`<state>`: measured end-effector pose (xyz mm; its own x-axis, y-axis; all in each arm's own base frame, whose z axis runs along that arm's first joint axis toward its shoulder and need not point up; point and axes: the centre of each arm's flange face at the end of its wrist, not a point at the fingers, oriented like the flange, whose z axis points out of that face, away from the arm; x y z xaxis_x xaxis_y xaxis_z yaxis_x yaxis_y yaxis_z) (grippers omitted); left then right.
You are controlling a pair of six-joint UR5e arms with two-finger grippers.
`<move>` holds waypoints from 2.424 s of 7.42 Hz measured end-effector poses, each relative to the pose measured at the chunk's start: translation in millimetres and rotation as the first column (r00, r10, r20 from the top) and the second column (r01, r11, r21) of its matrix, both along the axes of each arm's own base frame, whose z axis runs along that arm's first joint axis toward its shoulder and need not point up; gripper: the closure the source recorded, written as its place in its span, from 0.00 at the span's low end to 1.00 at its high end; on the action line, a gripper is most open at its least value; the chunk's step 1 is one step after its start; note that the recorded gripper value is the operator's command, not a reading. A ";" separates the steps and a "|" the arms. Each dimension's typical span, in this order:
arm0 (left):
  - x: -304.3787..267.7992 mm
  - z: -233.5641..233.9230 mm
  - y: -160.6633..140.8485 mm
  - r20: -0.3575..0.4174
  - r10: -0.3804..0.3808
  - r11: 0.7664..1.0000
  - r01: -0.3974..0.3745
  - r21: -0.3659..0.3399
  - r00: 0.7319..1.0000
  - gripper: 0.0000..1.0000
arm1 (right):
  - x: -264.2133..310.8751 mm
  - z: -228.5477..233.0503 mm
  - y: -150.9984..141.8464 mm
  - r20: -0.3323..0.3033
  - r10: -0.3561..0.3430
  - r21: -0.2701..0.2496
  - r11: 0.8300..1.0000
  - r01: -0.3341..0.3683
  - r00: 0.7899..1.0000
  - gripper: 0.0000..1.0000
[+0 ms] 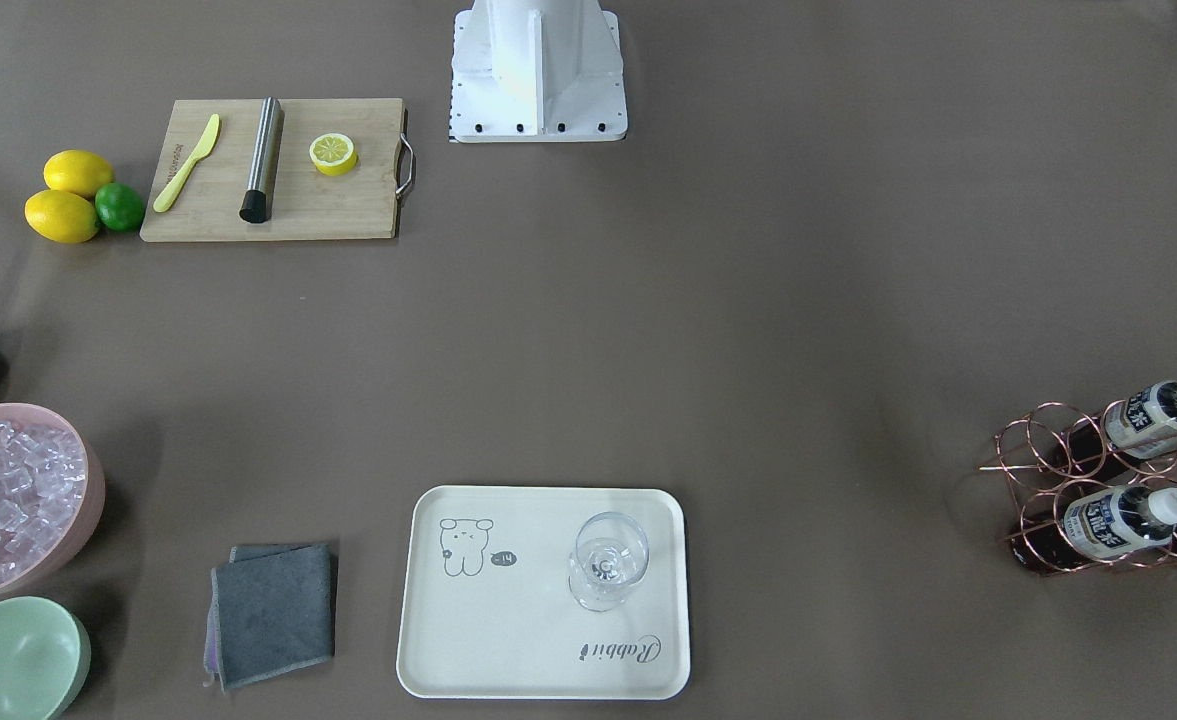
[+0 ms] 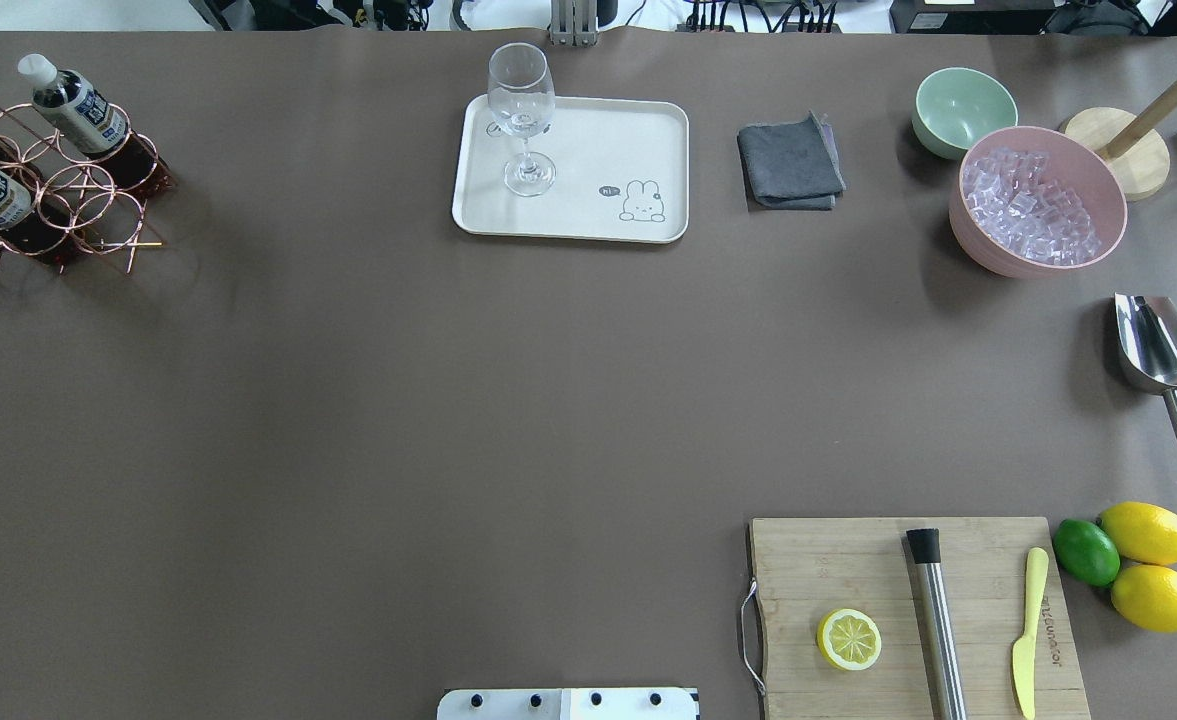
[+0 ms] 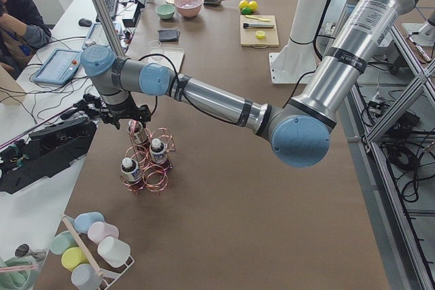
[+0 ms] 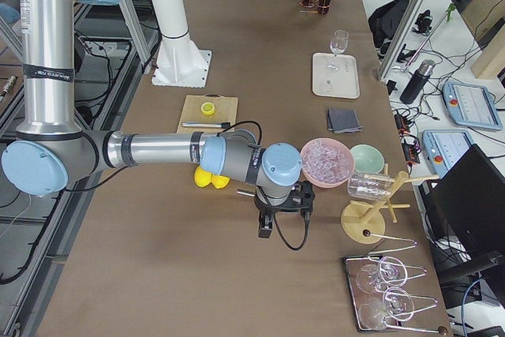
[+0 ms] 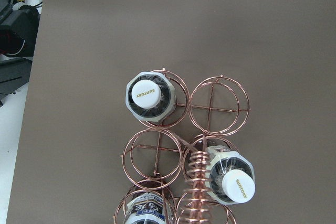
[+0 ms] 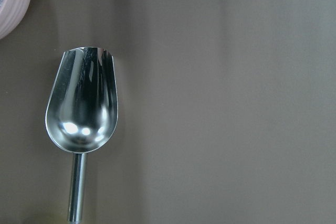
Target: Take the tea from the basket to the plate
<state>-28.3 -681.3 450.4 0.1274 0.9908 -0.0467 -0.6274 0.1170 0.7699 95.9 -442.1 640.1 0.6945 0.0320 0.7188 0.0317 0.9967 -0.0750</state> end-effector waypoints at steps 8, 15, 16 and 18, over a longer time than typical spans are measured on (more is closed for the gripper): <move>3.4 8.1 3.8 0.000 0.002 1.000 -0.002 0.009 1.000 0.92 | -2.6 -0.1 -1.0 0.000 -0.005 0.000 1.000 0.005 1.000 0.00; 2.1 -8.3 8.6 -0.004 -0.003 1.000 0.003 0.004 1.000 1.00 | -6.1 -0.9 -2.0 0.000 -0.013 0.001 1.000 0.013 1.000 0.00; 0.2 -28.0 16.5 -0.004 -0.005 1.000 0.005 -0.003 1.000 1.00 | -6.4 -0.9 -2.1 0.000 -0.014 0.001 1.000 0.014 1.000 0.00; -0.8 -76.8 38.7 -0.006 -0.026 1.000 0.026 0.000 1.000 1.00 | -6.5 -0.6 -2.1 0.000 -0.014 0.001 1.000 0.014 1.000 0.00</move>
